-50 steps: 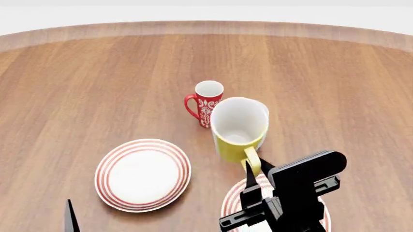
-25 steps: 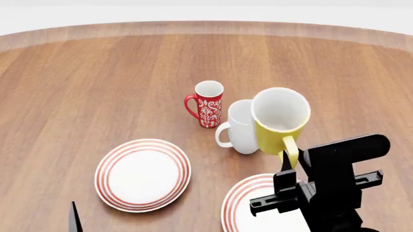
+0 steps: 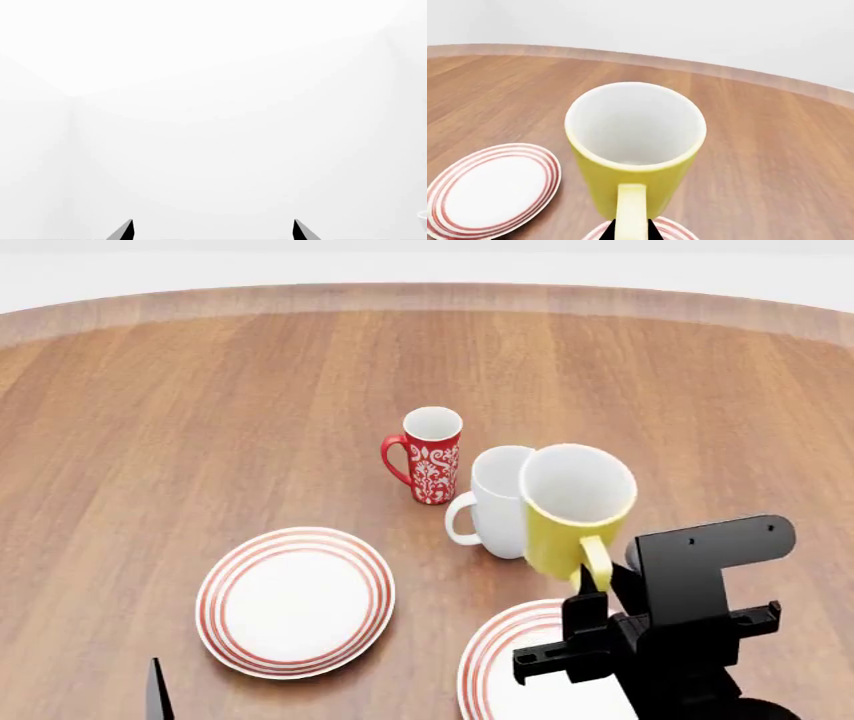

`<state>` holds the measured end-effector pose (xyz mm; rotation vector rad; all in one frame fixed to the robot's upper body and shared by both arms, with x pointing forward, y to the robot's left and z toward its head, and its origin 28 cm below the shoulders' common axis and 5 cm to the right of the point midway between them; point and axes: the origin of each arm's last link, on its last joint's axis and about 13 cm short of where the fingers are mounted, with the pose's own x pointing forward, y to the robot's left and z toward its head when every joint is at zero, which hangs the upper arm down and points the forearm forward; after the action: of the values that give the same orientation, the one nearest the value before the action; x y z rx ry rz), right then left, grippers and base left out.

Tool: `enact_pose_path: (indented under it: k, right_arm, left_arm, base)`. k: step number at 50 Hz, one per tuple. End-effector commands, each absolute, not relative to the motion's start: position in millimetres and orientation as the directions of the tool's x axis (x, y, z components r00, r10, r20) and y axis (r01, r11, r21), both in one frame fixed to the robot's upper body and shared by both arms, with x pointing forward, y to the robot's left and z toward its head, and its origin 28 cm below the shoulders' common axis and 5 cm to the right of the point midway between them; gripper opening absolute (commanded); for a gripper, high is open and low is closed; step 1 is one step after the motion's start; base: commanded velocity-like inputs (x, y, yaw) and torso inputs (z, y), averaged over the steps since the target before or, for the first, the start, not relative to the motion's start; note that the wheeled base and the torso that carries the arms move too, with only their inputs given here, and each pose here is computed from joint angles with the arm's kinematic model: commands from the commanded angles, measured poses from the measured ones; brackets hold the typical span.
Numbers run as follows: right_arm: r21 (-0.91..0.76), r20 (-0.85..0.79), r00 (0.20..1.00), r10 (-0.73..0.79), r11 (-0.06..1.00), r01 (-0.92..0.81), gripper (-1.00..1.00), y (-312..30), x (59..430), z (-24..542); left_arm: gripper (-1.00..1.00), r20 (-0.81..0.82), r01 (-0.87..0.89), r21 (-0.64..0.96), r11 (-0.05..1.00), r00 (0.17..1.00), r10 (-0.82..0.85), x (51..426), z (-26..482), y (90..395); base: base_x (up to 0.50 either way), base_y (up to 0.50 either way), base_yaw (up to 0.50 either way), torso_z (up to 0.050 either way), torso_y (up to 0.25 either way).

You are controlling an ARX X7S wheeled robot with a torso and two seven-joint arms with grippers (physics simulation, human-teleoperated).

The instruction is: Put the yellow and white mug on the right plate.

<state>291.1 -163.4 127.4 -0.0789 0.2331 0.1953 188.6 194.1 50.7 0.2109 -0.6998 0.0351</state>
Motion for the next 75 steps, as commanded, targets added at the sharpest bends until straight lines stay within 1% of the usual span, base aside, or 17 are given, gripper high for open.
enact_pose_path:
  k: [1,6,8,18,43,64,75]
  right_arm:
    - [-0.037,-0.247,0.949,0.198,0.976,-0.213,-1.0,-160,296,126]
    - [-0.065,-0.282,0.939,0.194,0.973,-0.221,-1.0,-161,289,118]
    - [-0.096,-0.301,0.939,0.168,0.974,-0.205,-1.0,-164,289,115]
    - [-0.114,-0.315,0.94,0.13,0.978,-0.174,-1.0,-172,294,113]
    - [-0.131,-0.343,0.921,0.183,0.962,-0.24,-1.0,-159,301,101]
    - [-0.132,-0.38,0.91,0.167,0.964,-0.232,-1.0,-158,303,84]
    - [-0.137,-0.412,0.896,0.164,0.961,-0.238,-1.0,-159,295,73]
  left_arm:
    - [1.0,0.646,-0.113,0.183,0.977,0.763,-0.033,190,54,195]
    - [1.0,0.643,-0.112,0.183,0.977,0.765,-0.033,190,53,195]
    - [1.0,0.643,-0.111,0.183,0.977,0.766,-0.034,190,53,194]
    - [1.0,0.642,-0.105,0.186,0.977,0.766,-0.04,189,53,194]
    - [1.0,0.64,-0.103,0.191,0.976,0.767,-0.044,189,51,194]
    - [1.0,0.638,-0.101,0.191,0.976,0.769,-0.046,189,52,193]
    - [1.0,0.637,-0.101,0.191,0.976,0.769,-0.045,188,53,193]
  base:
    - [0.0,0.0,0.0,0.0,0.0]
    - [0.0,0.0,0.0,0.0,0.002]
    - [0.0,0.0,0.0,0.0,0.0]
    - [0.0,0.0,0.0,0.0,0.0]
    - [0.0,0.0,0.0,0.0,0.0]
    - [0.0,0.0,0.0,0.0,0.0]
    - [0.0,0.0,0.0,0.0,0.001]
